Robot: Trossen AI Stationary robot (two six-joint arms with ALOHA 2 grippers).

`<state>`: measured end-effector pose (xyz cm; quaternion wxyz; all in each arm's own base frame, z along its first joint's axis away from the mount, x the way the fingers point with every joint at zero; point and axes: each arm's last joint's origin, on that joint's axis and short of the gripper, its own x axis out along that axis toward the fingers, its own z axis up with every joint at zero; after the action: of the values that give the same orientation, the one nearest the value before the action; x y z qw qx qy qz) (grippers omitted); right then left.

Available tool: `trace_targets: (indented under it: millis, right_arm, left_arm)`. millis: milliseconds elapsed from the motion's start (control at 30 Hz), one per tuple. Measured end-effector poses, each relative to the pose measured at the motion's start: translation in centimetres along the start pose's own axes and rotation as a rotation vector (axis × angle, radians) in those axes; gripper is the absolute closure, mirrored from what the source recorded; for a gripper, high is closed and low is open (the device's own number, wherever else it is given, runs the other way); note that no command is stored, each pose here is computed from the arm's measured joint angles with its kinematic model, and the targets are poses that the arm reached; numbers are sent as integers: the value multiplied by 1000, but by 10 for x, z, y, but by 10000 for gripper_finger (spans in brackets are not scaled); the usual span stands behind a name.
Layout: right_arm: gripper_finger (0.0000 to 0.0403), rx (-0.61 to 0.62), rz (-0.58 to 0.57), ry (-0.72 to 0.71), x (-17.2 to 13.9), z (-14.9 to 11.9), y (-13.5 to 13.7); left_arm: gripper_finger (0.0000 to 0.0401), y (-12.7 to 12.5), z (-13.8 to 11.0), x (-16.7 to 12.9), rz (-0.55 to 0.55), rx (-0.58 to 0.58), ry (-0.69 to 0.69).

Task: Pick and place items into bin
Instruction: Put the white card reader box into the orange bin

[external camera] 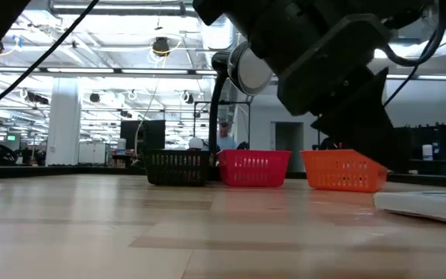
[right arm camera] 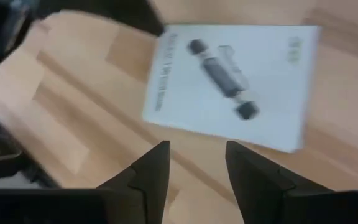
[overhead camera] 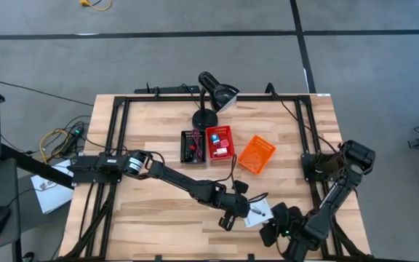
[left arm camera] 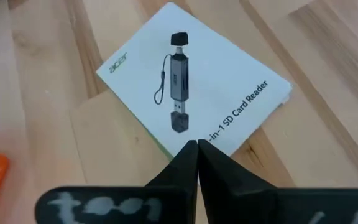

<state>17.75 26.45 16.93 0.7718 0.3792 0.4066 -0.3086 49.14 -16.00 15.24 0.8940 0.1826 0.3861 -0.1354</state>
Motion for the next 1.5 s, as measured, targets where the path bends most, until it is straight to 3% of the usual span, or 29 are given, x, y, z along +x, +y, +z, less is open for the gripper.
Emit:
trace_targets:
  millis: [233,633,967,1167,1500]
  right_arm:
    - [251,57,-81,8,0,-19,-20]
    - [246,89,-56,13,31,-25,-54]
    - [246,85,-53,19,32,-25,-56]
    - [243,79,-53,1,33,-25,-56]
    - [245,88,-39,-34,37,-20,-54]
  left_arm:
    - [401,5,-7,5,2,-13,27]
    - [401,12,-18,6,3,-61,121]
    - [401,15,-10,0,52,-62,86]
    - [401,0,-2,-2,-61,-41,30]
    - [401,-6,-7,10,-48,-22,27]
